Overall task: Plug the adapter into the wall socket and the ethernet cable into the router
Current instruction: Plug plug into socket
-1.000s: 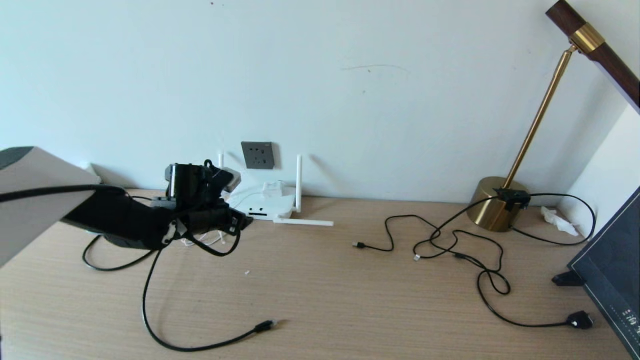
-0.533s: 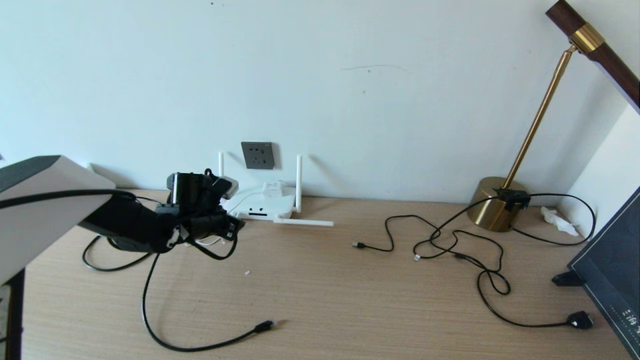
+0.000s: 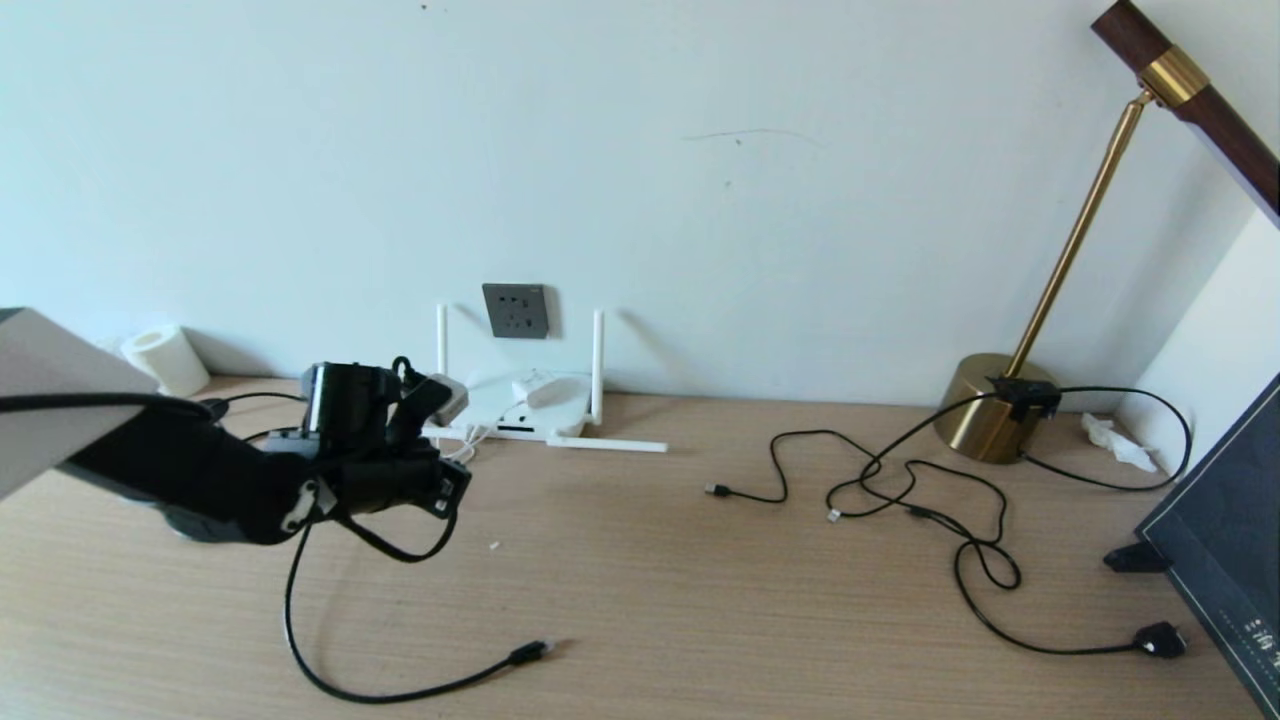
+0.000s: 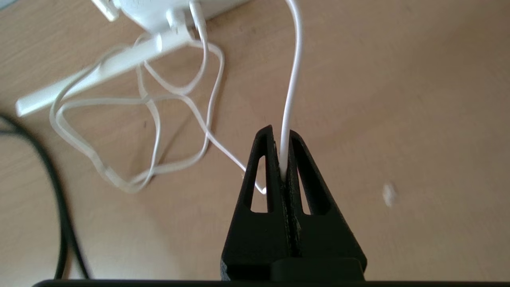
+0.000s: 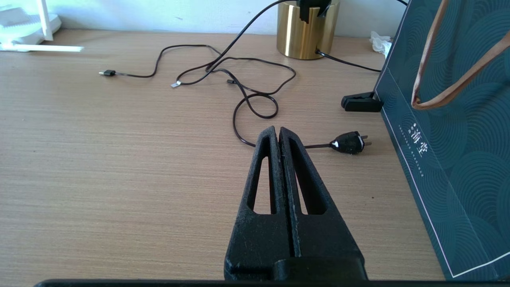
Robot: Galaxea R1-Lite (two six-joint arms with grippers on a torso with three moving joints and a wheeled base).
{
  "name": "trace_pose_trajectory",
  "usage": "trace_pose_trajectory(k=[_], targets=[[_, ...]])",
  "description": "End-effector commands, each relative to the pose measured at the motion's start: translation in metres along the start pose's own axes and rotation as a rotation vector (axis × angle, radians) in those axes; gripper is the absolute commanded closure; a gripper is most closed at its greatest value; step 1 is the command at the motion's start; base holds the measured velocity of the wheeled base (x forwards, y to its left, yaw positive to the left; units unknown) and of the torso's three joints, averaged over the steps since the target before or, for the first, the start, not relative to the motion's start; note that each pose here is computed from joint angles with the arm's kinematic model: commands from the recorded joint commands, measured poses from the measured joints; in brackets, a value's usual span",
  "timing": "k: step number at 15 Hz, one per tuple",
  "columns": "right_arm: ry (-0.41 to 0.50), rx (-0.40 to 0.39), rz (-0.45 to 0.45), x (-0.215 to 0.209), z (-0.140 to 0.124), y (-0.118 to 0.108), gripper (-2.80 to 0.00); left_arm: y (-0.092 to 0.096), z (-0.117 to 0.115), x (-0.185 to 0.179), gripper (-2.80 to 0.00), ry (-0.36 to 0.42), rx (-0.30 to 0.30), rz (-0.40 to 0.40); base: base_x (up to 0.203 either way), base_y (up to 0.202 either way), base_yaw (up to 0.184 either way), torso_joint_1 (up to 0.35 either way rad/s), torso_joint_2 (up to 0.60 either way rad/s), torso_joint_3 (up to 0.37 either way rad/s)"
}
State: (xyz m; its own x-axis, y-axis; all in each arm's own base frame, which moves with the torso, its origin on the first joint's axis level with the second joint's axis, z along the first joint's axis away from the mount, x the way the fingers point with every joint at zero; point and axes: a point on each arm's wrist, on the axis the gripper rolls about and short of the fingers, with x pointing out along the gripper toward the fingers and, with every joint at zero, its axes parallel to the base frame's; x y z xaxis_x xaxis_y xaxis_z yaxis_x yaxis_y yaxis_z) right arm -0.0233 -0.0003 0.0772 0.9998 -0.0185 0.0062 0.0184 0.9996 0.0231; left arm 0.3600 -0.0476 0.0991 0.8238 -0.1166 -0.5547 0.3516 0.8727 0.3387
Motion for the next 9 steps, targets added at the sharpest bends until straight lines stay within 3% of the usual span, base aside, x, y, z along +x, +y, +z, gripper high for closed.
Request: trace_pose_trajectory(k=[1, 5, 9], targets=[[0.000, 0.000, 0.000, 0.000, 0.000, 0.000, 0.00, -0.001, 0.000, -0.056, 0.00, -0.047, 0.022, 0.014, 0.000, 0.000, 0.000, 0.000, 0.00, 0.000], [0.000, 0.000, 0.000, 0.000, 0.000, 0.000, 0.00, -0.023, -0.047, -0.130, 0.00, -0.011, 0.044, -0.024, 0.000, 0.000, 0.000, 0.000, 0.00, 0.000], [0.000, 0.000, 0.000, 0.000, 0.000, 0.000, 0.00, -0.063, -0.126, -0.187, 0.00, 0.106, 0.061, -0.109, 0.000, 0.000, 0.000, 0.000, 0.00, 0.000]])
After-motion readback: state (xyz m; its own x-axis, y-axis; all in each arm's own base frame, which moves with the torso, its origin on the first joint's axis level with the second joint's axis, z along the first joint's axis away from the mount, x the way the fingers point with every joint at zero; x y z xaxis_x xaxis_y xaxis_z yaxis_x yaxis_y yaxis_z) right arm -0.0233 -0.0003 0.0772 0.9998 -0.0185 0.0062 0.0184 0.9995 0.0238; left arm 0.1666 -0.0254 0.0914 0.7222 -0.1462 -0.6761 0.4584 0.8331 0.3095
